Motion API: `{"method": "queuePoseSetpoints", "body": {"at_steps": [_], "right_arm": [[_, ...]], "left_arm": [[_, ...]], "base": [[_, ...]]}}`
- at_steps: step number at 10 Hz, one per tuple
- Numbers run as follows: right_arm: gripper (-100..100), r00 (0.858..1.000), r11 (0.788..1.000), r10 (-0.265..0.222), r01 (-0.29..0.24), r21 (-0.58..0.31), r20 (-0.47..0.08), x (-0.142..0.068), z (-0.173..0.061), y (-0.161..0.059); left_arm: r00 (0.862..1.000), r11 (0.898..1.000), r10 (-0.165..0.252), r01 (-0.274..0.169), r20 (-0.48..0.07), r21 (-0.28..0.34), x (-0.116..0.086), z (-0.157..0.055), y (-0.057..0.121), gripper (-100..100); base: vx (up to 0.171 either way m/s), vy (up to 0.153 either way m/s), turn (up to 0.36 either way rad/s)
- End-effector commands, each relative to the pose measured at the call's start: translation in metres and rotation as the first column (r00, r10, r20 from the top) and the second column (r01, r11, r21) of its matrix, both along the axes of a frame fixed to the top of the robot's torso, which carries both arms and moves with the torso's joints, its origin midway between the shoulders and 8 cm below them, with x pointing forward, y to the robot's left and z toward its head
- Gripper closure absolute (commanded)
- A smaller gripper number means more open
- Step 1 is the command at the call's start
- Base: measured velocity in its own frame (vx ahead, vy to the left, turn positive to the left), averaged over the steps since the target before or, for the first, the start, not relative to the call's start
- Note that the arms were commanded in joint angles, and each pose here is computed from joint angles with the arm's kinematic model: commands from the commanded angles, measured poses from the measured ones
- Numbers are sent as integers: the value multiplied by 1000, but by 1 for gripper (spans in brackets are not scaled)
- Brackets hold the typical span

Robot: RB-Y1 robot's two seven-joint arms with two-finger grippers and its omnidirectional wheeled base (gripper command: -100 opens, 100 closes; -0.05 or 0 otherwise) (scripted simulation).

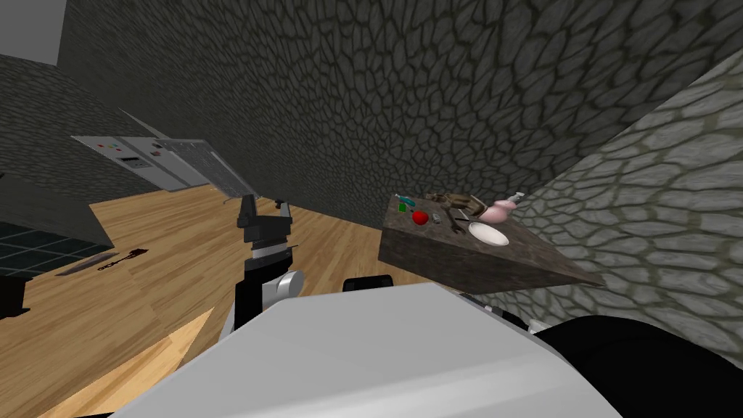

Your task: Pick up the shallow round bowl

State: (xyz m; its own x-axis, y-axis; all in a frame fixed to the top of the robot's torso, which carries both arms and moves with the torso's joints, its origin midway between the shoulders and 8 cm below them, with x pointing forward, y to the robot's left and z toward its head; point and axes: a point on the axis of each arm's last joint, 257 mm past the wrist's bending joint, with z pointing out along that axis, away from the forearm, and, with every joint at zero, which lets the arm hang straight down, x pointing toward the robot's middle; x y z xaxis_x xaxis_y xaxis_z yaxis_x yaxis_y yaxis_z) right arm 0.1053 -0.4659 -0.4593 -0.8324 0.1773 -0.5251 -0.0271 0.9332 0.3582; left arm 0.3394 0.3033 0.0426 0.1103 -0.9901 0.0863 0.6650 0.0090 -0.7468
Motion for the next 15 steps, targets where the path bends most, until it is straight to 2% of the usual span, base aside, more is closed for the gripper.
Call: {"method": "queuePoseSetpoints", "body": {"at_steps": [1,2,3,5,6,7,8,9,10,11,12,13,14,15], "right_arm": [[-100,997,997,17,-23,-78,-73,-27,-2,-34],[-100,997,996,21,-28,-90,-78,-27,0,-40],[-100,991,988,52,-68,-137,-122,-40,2,-60],[-100,990,985,38,-60,-160,-140,-47,3,-73],[-100,980,972,62,-102,-213,-187,-59,9,-99],[-100,979,969,48,-93,-227,-198,-65,9,-108],[-100,968,952,69,-136,-275,-241,-73,19,-132],[-100,966,948,52,-127,-291,-253,-80,20,-142],[-100,952,925,52,-159,-344,-300,-92,32,-171],[-100,951,923,50,-160,-351,-304,-93,34,-175],[-100,937,896,51,-195,-398,-345,-101,49,-203],[-100,938,898,57,-198,-393,-342,-99,48,-200],[-100,936,894,42,-192,-405,-350,-104,50,-207],[-100,922,867,42,-225,-445,-384,-109,65,-231]], "left_arm": [[1000,1000,0,0,0,0,0,0,0,0],[1000,1000,0,0,0,0,0,0,0,0],[1000,1000,0,0,0,0,0,0,0,0],[1000,1000,0,0,0,0,0,0,0,0],[1000,1000,0,0,0,0,0,0,0,0],[1000,1000,0,0,0,0,0,0,0,0],[1000,1000,0,0,0,0,0,0,0,0],[1000,1000,0,0,0,0,0,0,0,0],[1000,1000,0,0,0,0,0,0,0,0],[1000,1000,0,0,0,0,0,0,0,0],[1000,1000,0,0,0,0,0,0,0,0],[1000,1000,0,0,0,0,0,0,0,0],[1000,1000,0,0,0,0,0,0,0,0],[1000,1000,0,0,0,0,0,0,0,0]], "base": [[19,27,138],[17,21,87],[18,27,222],[15,12,8],[23,16,153],[23,7,99],[24,10,177],[25,2,74],[35,2,132],[27,-4,71],[27,-3,156],[26,-9,82],[15,-6,-22],[26,-2,123]]}}
